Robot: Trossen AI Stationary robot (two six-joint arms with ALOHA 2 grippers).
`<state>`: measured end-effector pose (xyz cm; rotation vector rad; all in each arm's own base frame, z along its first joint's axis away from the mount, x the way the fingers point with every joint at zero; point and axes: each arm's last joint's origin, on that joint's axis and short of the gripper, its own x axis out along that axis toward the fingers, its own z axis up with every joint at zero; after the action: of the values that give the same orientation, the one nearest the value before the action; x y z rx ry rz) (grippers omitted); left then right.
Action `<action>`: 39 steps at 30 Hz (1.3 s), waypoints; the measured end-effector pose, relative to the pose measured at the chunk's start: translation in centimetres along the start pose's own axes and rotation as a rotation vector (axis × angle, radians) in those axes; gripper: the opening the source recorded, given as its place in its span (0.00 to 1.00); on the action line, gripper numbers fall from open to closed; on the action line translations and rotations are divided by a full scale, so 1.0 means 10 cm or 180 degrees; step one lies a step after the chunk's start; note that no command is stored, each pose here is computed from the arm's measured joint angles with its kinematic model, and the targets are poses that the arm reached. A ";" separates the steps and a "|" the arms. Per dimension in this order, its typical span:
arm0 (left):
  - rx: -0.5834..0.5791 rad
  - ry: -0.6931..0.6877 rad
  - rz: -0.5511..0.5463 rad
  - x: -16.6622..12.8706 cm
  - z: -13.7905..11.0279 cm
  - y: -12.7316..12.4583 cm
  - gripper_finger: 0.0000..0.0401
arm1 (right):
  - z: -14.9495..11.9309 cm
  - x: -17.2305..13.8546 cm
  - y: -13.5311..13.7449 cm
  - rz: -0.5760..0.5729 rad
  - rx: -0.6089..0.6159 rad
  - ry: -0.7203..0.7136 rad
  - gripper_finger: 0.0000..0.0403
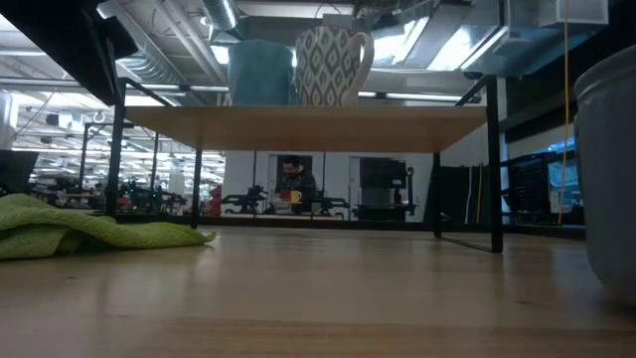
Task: Stack small to large cups/mugs on shelf
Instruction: Put the green mug on the shelf
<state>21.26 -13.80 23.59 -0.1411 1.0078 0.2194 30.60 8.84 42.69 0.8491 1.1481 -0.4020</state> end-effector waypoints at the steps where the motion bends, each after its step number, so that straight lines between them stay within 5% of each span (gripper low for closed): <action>1: 0.0009 -0.0009 0.0003 0.00 0.00 0.00 0.15 | -0.12 0.12 0.03 -0.0121 0.0007 0.0135 0.13; 5: 0.0074 -0.0042 0.0024 -0.01 -0.01 -0.01 0.15 | -0.56 0.46 -0.12 -0.0682 0.0294 0.0393 0.11; 11: 0.0153 0.0046 -0.0071 -0.01 -0.02 -0.02 0.15 | -1.10 0.50 -0.70 -0.1228 0.1136 0.0271 0.10; 20: 0.0205 0.0077 -0.0208 -0.01 -0.01 -0.05 0.15 | -1.33 0.43 -1.11 -0.0561 0.1601 0.0004 0.16; 26: 0.0189 0.0053 -0.0232 -0.01 -0.01 -0.06 0.15 | -1.43 0.77 -1.26 -0.0902 0.1563 0.0407 0.25; 39: 0.0019 0.0105 -0.0233 0.02 0.04 -0.01 0.15 | -1.43 0.99 -1.33 -0.0830 0.1490 0.0101 0.35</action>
<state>21.67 -13.79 23.65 -0.1764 1.0340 0.1476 16.45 12.64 26.44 1.1148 1.2178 -0.8994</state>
